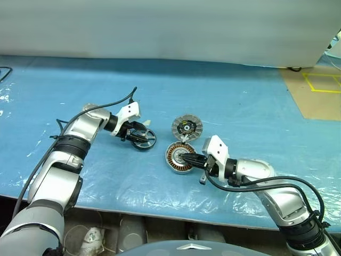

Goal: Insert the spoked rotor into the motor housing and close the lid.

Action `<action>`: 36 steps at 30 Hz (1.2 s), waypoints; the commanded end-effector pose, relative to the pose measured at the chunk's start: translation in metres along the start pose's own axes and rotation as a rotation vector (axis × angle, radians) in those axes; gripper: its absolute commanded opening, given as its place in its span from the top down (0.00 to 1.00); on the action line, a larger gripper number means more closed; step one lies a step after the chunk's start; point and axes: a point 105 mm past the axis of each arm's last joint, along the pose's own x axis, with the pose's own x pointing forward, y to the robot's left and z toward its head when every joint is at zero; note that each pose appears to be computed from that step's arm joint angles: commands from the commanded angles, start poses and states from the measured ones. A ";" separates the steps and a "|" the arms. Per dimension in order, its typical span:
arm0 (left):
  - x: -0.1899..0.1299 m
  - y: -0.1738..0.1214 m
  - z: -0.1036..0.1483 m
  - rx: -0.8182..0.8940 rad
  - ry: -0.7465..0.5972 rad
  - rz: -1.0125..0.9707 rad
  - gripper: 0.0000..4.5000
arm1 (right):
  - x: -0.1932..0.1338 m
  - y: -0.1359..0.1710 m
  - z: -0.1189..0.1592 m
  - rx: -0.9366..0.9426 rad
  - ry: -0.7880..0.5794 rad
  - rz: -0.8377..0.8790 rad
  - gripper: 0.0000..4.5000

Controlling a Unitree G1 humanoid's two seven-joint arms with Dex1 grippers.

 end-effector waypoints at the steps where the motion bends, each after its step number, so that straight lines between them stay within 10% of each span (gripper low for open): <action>1: -0.002 0.001 -0.015 0.016 0.102 0.003 0.36 | -0.005 0.002 0.012 -0.032 -0.035 -0.006 1.00; 33: -0.014 -0.015 -0.020 0.015 0.182 -0.028 0.36 | 0.003 -0.007 0.009 -0.063 -0.016 0.004 1.00; 36: -0.010 -0.012 -0.019 -0.028 0.149 -0.001 0.48 | 0.003 -0.007 0.008 -0.066 -0.015 0.002 1.00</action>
